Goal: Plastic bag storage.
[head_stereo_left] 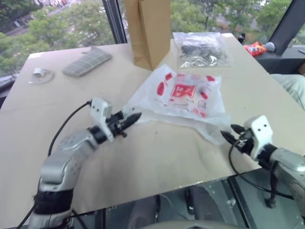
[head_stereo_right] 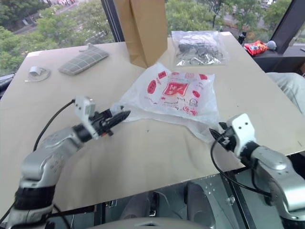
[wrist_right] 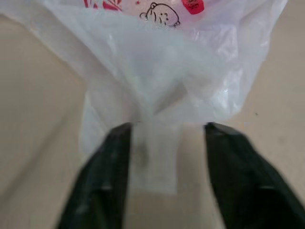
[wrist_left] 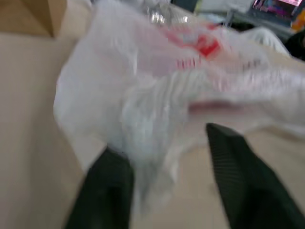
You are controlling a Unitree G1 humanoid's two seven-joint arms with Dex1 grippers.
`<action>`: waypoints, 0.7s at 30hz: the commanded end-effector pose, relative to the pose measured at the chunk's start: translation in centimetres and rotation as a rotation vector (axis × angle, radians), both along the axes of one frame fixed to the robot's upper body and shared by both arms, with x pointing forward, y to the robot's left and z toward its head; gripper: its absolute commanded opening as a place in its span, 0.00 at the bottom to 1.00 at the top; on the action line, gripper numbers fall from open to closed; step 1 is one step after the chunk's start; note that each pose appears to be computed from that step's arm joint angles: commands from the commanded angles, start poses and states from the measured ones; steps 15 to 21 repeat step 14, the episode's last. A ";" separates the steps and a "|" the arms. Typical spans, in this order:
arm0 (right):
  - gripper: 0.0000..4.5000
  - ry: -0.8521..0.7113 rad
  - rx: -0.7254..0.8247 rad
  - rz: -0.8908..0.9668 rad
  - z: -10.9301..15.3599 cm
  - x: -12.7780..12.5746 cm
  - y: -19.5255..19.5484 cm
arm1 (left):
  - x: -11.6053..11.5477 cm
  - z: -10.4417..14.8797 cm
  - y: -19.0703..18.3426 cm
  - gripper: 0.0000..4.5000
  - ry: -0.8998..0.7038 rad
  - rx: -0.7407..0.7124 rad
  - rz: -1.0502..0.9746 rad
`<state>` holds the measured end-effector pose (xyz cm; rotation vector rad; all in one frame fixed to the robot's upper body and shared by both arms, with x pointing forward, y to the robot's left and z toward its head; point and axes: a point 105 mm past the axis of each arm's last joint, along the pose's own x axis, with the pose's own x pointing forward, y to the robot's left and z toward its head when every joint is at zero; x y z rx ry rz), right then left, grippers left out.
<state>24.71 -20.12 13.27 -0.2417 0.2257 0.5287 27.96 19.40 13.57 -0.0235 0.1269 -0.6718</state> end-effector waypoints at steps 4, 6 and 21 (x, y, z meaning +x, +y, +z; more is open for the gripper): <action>1.00 -0.013 -0.039 0.130 2.7 -3.9 -1.6 | -2.8 -0.1 3.0 0.99 -0.044 0.128 0.088; 1.00 -0.010 -0.100 0.123 2.6 -4.2 -2.9 | -3.6 -0.8 3.2 0.99 -0.026 0.133 0.102; 1.00 -0.032 -0.205 0.067 2.5 -1.7 -7.3 | -5.2 -1.6 2.3 0.99 -0.010 0.143 0.094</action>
